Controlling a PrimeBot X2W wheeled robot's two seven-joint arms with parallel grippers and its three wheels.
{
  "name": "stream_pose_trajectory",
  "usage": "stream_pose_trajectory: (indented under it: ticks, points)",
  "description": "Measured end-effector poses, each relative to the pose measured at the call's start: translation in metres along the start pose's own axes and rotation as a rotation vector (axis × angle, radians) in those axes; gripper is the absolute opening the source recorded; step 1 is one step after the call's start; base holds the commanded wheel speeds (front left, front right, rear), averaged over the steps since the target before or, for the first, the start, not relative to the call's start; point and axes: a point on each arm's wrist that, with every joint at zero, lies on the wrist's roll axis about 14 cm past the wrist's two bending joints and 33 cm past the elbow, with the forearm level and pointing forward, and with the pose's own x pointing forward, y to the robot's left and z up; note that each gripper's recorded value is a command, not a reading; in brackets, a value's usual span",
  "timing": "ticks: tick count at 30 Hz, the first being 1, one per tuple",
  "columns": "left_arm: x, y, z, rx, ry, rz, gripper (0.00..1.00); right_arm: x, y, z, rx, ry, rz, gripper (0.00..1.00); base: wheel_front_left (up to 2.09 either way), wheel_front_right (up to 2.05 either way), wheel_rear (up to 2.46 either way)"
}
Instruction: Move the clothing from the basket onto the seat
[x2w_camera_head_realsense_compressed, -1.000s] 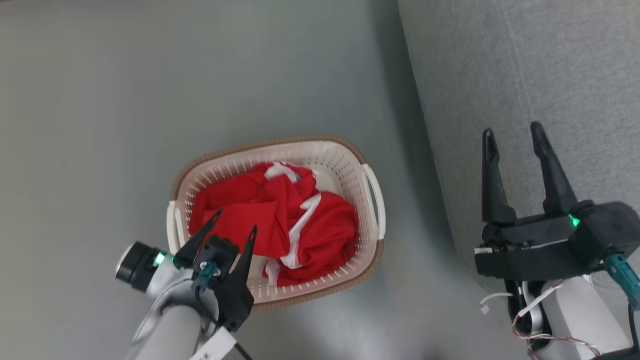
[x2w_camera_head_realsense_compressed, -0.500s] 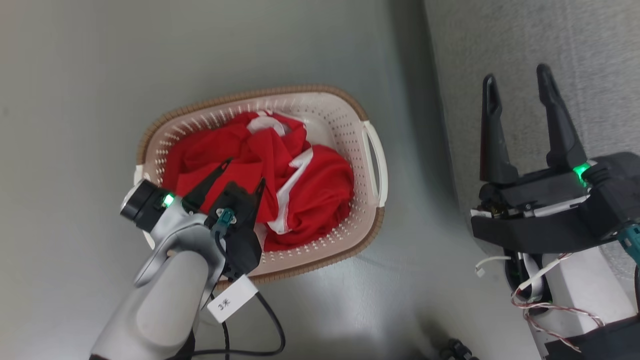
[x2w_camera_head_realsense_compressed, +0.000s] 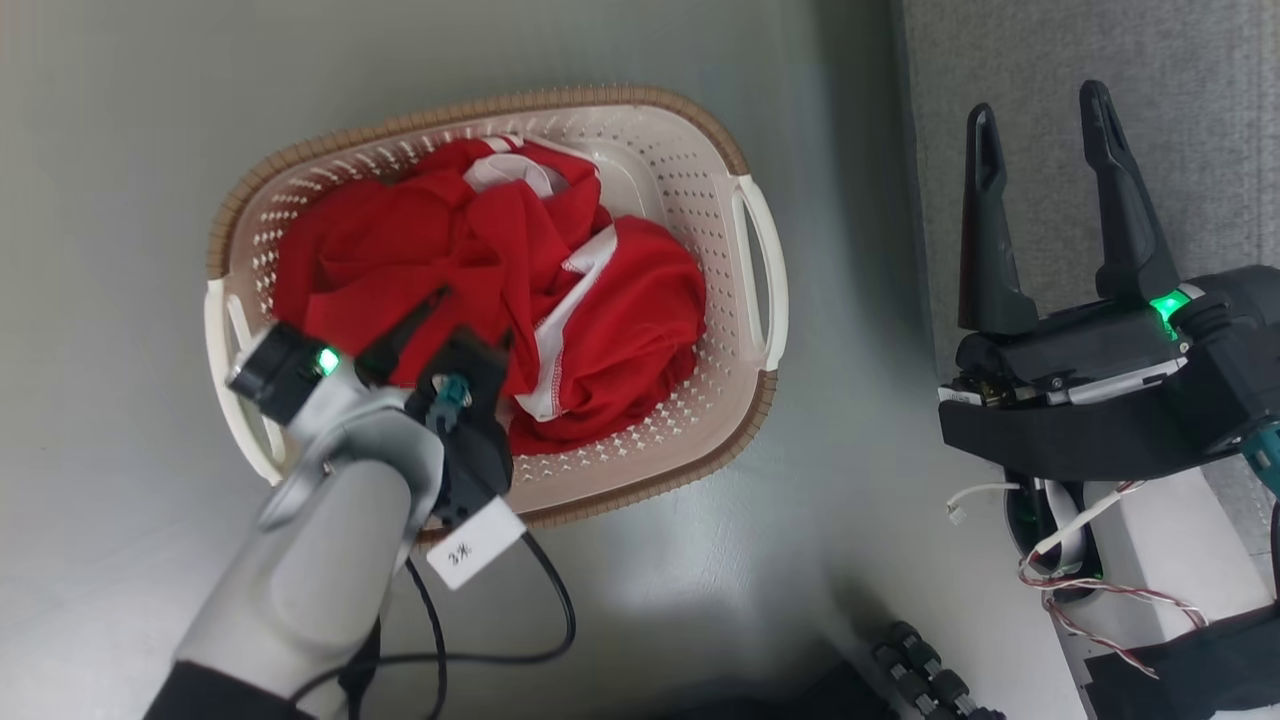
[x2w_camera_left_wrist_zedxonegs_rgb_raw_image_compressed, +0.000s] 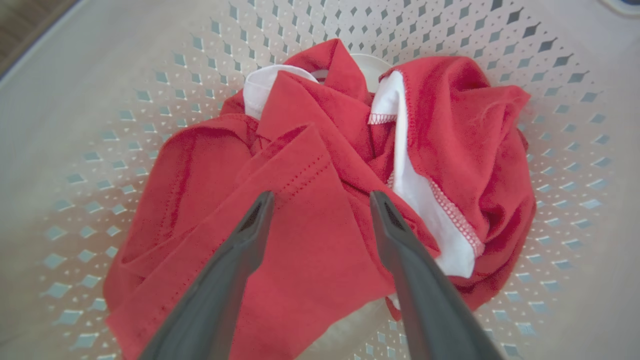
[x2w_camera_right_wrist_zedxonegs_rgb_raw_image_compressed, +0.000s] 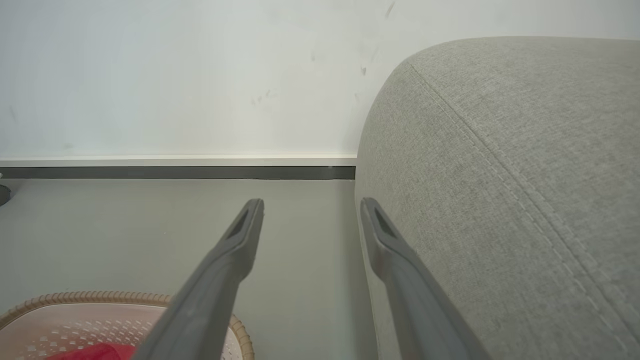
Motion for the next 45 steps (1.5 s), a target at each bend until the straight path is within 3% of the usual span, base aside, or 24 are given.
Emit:
stream_pose_trajectory:
  ticks: [17, 18, 19, 20, 21, 27, 45]
  points:
    - [0.027, 0.019, -0.025, 0.018, 0.072, 0.071, 1.00, 0.003, -0.005, -0.030, -0.006, 0.062, -0.015, 1.00, 0.00, 0.00, 0.00]
    - [0.027, 0.019, -0.026, 0.017, 0.076, 0.072, 0.96, 0.003, -0.005, -0.030, -0.006, 0.062, -0.015, 1.00, 0.00, 0.00, 0.00]
    - [0.027, 0.019, -0.027, 0.018, 0.080, 0.074, 0.67, 0.003, -0.005, -0.031, -0.005, 0.063, -0.016, 1.00, 0.00, 0.00, 0.00]
    - [0.027, 0.019, -0.028, 0.018, 0.083, 0.076, 0.30, 0.003, -0.004, -0.031, -0.004, 0.064, -0.013, 1.00, 0.00, 0.00, 0.00]
    - [0.027, 0.019, -0.028, 0.020, 0.085, 0.074, 0.00, 0.003, -0.004, -0.031, -0.003, 0.065, -0.014, 1.00, 0.00, 0.00, 0.00]
    - [0.025, 0.014, -0.021, 0.030, 0.061, 0.066, 0.00, 0.002, -0.004, -0.031, 0.000, 0.071, -0.017, 1.00, 0.00, 0.00, 0.00]
    - [-0.014, 0.014, 0.055, -0.020, -0.174, 0.093, 0.00, -0.005, -0.005, 0.001, 0.004, 0.041, -0.021, 1.00, 0.00, 0.00, 0.00]
